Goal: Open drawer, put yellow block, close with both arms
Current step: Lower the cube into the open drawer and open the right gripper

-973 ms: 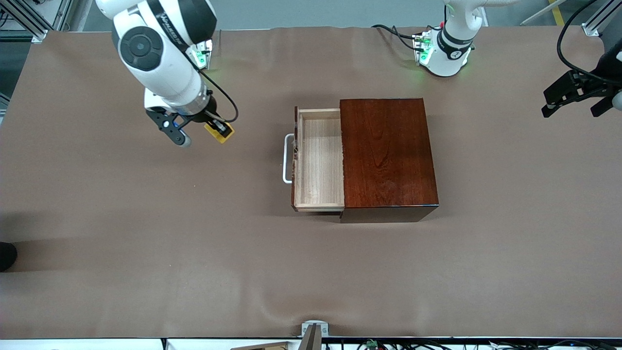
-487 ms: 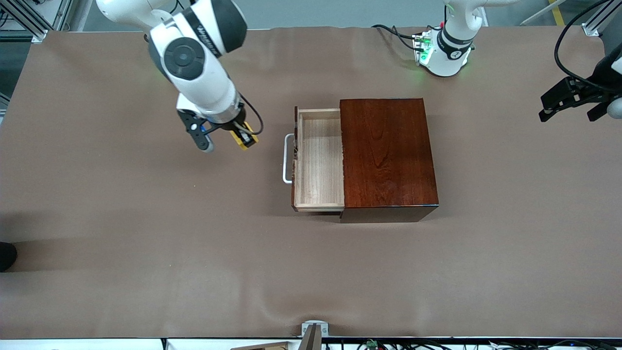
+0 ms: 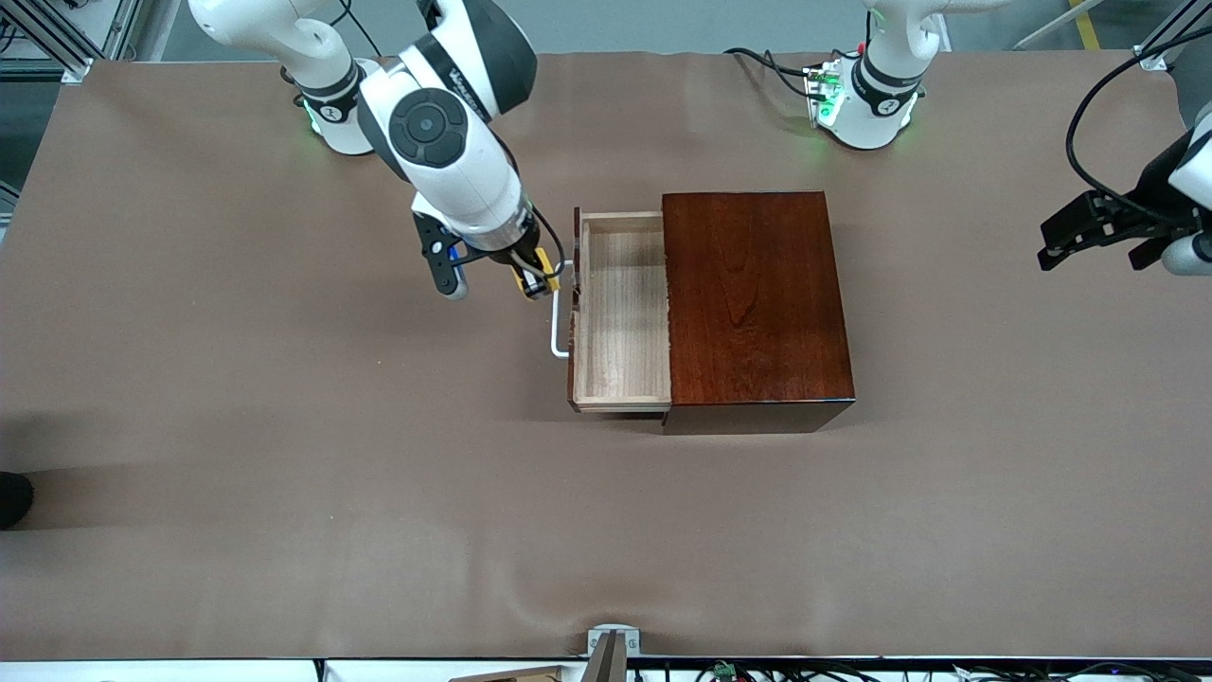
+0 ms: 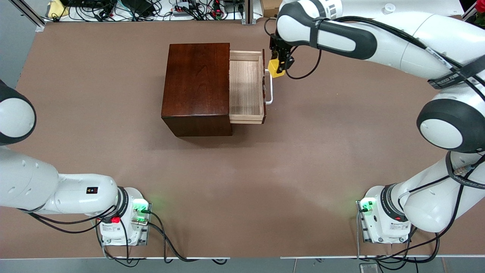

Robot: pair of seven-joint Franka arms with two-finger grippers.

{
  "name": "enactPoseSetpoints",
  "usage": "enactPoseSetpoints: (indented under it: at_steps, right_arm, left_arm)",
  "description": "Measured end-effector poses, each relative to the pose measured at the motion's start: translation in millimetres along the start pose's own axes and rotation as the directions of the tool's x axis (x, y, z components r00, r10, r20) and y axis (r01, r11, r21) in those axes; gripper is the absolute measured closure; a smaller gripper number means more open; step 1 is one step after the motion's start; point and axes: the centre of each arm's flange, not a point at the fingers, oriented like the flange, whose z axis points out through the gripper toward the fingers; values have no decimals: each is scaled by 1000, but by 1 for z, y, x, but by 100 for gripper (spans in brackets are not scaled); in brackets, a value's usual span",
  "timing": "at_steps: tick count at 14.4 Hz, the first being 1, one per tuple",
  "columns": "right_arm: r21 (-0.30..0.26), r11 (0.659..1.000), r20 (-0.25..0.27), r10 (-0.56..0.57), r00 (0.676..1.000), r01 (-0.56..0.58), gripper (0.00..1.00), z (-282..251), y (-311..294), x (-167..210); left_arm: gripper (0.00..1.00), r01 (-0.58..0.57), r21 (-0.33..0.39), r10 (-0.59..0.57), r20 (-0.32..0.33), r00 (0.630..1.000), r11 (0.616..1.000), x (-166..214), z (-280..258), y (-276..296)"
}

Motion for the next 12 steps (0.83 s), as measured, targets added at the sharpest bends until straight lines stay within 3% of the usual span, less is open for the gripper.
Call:
enactPoseSetpoints:
  at_steps: [5,12]
  right_arm:
    - [26,988,8,150,989,-150,45,19,-11,-33]
    - [-7,985,-23,171,985,-171,45,68,-16,-69]
  left_arm:
    - [0,-5,14,5,-1,1000,1000,1,1,1]
    - [0,-1,20,1,-6,1000,1000,1,-2,-2]
